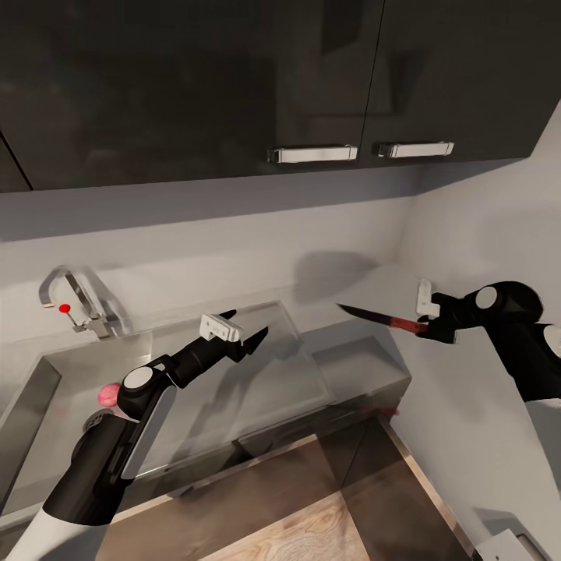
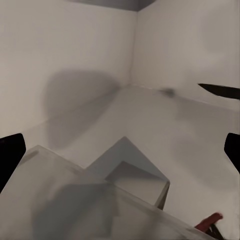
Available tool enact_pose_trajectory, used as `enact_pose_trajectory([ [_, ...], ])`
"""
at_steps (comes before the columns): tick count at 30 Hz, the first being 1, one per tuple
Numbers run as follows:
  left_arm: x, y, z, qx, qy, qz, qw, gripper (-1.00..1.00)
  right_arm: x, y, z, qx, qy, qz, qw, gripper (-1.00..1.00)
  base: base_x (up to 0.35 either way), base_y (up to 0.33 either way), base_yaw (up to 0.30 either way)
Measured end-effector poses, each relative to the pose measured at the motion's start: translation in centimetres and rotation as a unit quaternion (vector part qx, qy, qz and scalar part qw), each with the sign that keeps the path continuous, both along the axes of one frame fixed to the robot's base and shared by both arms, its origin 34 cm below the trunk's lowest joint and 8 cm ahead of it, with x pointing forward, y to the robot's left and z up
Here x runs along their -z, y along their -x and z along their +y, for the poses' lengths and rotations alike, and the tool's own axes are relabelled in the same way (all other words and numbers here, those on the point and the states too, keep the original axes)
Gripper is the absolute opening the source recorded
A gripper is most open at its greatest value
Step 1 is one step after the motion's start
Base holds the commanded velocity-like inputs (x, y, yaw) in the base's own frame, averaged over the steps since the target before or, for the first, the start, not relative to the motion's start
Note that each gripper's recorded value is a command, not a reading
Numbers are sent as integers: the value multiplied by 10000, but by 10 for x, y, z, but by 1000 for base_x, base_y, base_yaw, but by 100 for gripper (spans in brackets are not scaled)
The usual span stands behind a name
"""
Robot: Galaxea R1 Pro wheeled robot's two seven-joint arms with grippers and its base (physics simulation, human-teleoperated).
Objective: In the kitchen, take the Vidalia onion out of the sink, dice it on the chopping board with the paring knife, put the diced onion into the bowl on the countertop, then place both the paring knife and the chopping board into the sink.
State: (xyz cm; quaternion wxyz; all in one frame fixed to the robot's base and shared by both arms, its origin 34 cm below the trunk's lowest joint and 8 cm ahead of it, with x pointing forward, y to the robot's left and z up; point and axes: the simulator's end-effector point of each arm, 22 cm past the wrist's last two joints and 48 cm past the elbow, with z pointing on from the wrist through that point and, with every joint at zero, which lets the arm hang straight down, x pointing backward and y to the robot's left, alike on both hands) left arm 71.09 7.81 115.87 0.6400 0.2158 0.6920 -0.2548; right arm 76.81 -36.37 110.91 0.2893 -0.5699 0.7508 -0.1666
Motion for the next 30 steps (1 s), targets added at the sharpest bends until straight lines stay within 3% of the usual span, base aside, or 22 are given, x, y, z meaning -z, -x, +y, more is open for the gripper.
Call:
enact_pose_trajectory([
  [4, 0, 0, -1, 12, 2, 4, 10000, 100, 0, 0, 22, -70, -407, 21, 9991, -100, 0, 0, 0],
  [13, 0, 1, -2, 20, 1, 5, 10000, 100, 1, 3, 34, 191, -932, 154, 9953, -100, 0, 0, 0],
  [16, 0, 1, -2, 20, 1, 5, 10000, 100, -1, 5, 43, 329, -1333, 235, 9902, -100, 0, 0, 0],
  [17, 0, 1, -1, 12, 3, 4, 10000, 100, -1, 8, 51, 441, -1725, 339, 9834, -100, 0, 0, 0],
  [18, 0, 0, -1, 10, 3, 6, 10000, 100, 1, 10, 53, 457, -1804, 380, 9818, -100, 0, 8, 0],
  [28, 8, 0, 1, 0, -52, 197, 9998, 100, 26, 25, 58, 519, -1951, 647, 9773, -100, 0, 231, 0],
  [30, 8, 1, 0, 4, -54, 200, 9998, 100, 30, 27, 67, 465, -2050, 696, 9752, -100, 0, 203, 0],
])
